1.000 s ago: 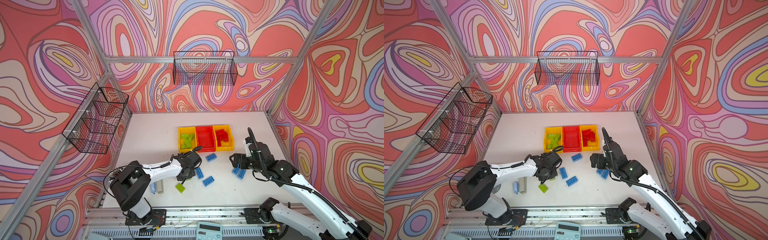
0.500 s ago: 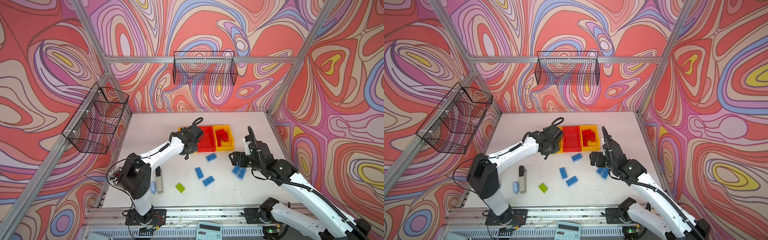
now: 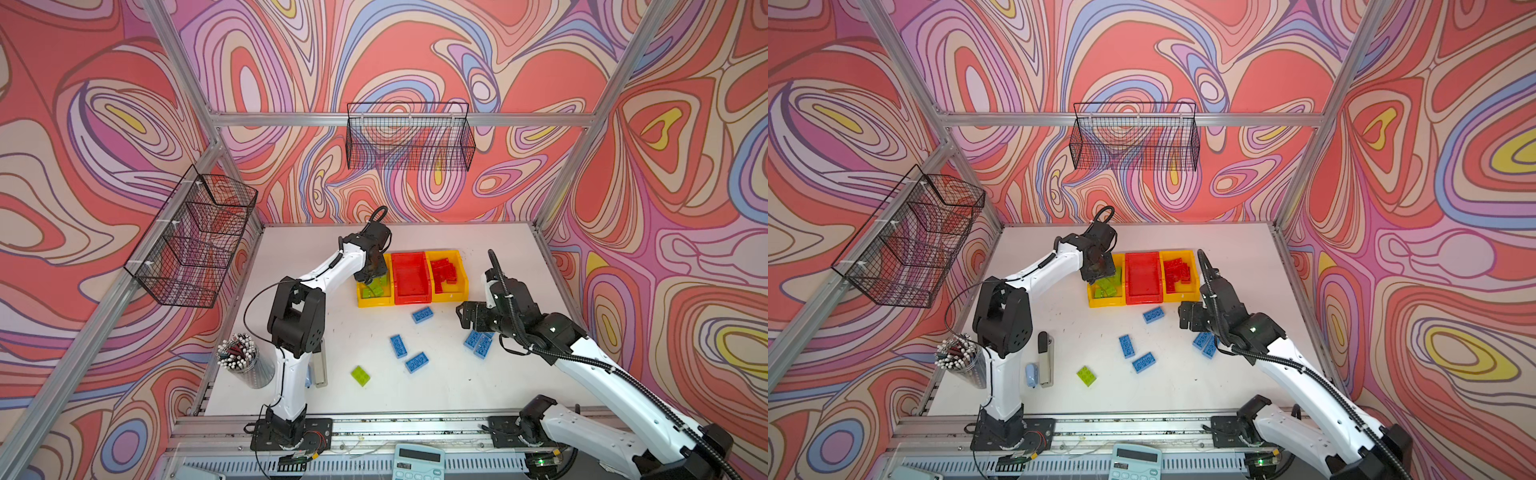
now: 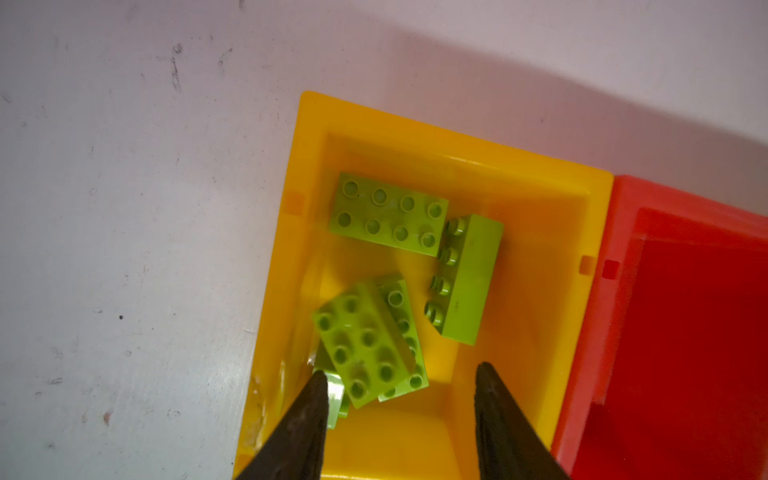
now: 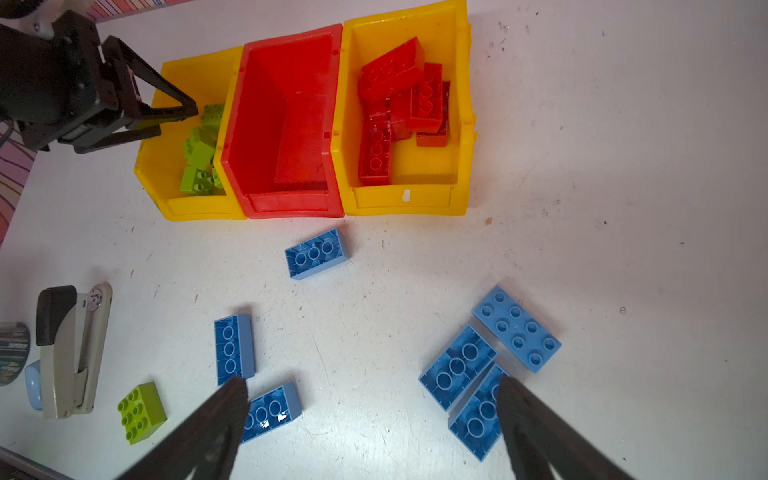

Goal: Sort the legos into containers by color
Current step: 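Carry the lime-green brick into the yellow bin and open the left gripper, then move the left gripper back toward the last lime-green brick on the table, then lower the left gripper onto the lime-green brick by the stapler and grasp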

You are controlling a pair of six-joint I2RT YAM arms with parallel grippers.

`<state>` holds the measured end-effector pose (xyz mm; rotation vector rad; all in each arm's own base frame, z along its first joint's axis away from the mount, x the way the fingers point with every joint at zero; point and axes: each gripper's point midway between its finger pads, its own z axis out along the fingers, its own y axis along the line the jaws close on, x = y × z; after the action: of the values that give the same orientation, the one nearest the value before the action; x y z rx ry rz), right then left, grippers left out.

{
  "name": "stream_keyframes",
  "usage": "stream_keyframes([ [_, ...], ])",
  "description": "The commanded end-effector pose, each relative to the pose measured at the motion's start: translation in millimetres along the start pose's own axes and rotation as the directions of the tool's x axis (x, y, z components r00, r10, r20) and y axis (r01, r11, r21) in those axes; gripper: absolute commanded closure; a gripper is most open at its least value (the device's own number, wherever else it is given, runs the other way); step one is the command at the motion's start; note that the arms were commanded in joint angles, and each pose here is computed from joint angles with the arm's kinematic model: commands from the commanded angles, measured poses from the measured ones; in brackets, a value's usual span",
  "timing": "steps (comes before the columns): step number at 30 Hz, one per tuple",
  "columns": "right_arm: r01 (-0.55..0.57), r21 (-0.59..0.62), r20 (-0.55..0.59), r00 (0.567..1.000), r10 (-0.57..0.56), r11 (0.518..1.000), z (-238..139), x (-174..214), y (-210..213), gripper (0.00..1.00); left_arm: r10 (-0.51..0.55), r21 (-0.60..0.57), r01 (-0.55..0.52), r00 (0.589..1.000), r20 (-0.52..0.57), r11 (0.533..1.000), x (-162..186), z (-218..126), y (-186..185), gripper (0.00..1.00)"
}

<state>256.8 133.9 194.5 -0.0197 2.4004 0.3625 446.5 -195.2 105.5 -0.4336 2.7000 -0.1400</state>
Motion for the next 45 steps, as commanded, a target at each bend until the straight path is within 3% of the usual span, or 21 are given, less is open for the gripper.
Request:
stream_keyframes([
  [1, 0.01, -0.017, 0.044, 0.999, -0.009, 1.0, -5, -14, 7, 0.02, 0.003, 0.051, -0.002, 1.0, -0.017, 0.999, 10, -22, -2, 0.44],
  [8, 0.005, -0.068, 0.025, 1.0, -0.003, 0.998, 1, -11, 17, 0.02, -0.059, 0.086, 0.06, 0.998, -0.008, 0.995, 56, -63, 36, 0.43],
  [16, 0.0, -0.072, -0.009, 1.0, -0.001, 0.997, 11, 4, 14, 0.02, -0.087, 0.004, 0.087, 0.995, -0.04, 0.996, 154, -89, 103, 0.39],
  [21, -0.015, -0.09, -0.012, 1.0, 0.014, 0.996, 12, 9, 15, 0.02, -0.123, -0.01, 0.122, 0.99, -0.064, 0.992, 199, -93, 126, 0.39],
  [34, -0.022, -0.1, 0.011, 1.0, 0.023, 0.995, -7, 20, 6, 0.02, -0.121, -0.05, 0.116, 0.986, -0.113, 0.992, 269, -79, 128, 0.39],
  [45, -0.011, -0.136, 0.013, 1.0, 0.013, 0.991, -9, 20, 12, 0.02, -0.154, -0.066, 0.146, 0.977, -0.148, 0.987, 290, -60, 126, 0.38],
])
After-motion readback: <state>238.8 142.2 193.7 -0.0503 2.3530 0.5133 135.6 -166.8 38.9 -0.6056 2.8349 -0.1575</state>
